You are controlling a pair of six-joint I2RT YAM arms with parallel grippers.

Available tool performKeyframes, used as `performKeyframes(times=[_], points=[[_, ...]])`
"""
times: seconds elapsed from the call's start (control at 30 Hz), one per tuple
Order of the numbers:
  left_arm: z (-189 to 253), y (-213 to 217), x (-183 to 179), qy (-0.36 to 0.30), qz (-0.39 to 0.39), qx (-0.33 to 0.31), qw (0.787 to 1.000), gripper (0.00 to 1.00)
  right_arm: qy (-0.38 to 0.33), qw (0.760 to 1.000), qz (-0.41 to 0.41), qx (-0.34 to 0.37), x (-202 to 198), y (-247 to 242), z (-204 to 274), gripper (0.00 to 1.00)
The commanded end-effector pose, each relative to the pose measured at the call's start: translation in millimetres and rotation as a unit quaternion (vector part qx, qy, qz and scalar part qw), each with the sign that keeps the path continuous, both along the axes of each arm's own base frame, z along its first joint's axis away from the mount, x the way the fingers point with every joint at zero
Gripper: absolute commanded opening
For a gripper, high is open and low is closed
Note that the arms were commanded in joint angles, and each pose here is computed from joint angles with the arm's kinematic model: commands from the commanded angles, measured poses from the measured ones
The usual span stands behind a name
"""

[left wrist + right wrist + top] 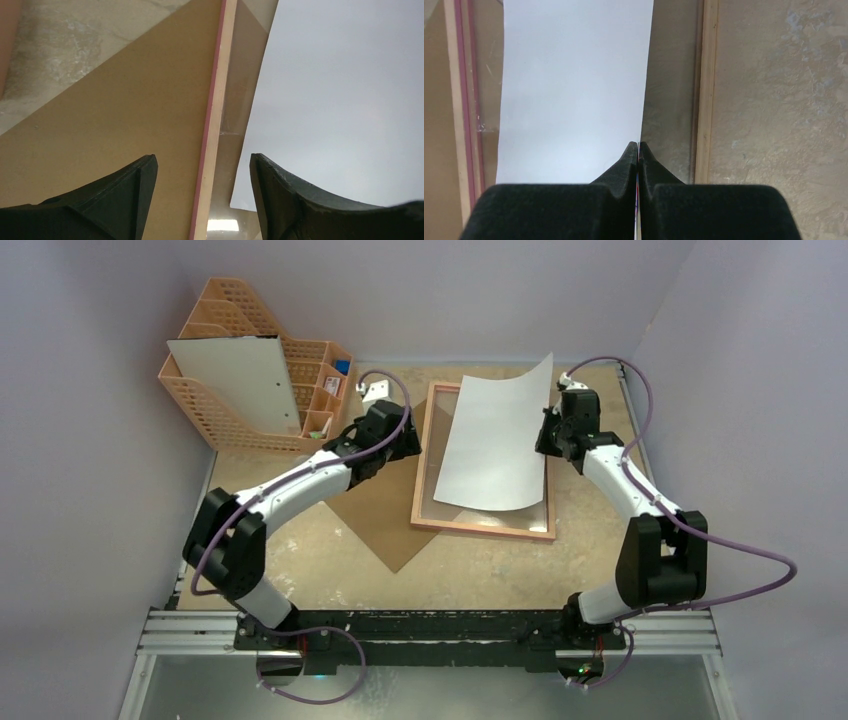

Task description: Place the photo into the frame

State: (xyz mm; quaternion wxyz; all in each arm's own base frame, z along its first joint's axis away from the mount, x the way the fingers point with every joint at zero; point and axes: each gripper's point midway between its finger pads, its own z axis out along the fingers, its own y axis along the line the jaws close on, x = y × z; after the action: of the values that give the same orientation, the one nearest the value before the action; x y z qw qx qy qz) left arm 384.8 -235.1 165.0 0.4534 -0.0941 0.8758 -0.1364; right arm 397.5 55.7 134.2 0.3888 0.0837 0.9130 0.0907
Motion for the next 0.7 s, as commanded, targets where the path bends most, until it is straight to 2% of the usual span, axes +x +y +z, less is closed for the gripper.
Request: performKeyframes(times=[0.0, 0.07, 0.13, 0.33, 0.43, 0.6, 0.67], points=[[8, -22, 29, -0.016, -0.022, -0.047, 0.999, 0.69, -0.006, 0.999, 0.003, -0.043, -7, -10, 2, 0.00], [-10, -28, 37, 0.002, -0.028, -0.047, 0.998, 0.68, -0.002, 0.999, 0.014, -0.040, -11, -7, -3, 0.00], [-24, -32, 44, 0.014, -0.037, -0.044, 0.998, 0.61, 0.004, 0.999, 0.031, -0.034, -16, -1, -7, 0.00], [-67, -34, 60, 0.055, -0.042, -0.020, 0.997, 0.55, 0.012, 0.997, 0.063, -0.039, -25, 16, -13, 0.00], [-79, -38, 64, 0.066, -0.054, -0.027, 0.996, 0.52, 0.020, 0.996, 0.067, -0.046, -28, 17, -18, 0.00], [-94, -41, 68, 0.079, -0.075, -0.034, 0.993, 0.40, 0.027, 0.995, 0.054, -0.084, -31, 14, -18, 0.00], [-102, -41, 68, 0.091, -0.077, -0.031, 0.992, 0.39, 0.024, 0.994, 0.052, -0.088, -30, 14, -17, 0.00]])
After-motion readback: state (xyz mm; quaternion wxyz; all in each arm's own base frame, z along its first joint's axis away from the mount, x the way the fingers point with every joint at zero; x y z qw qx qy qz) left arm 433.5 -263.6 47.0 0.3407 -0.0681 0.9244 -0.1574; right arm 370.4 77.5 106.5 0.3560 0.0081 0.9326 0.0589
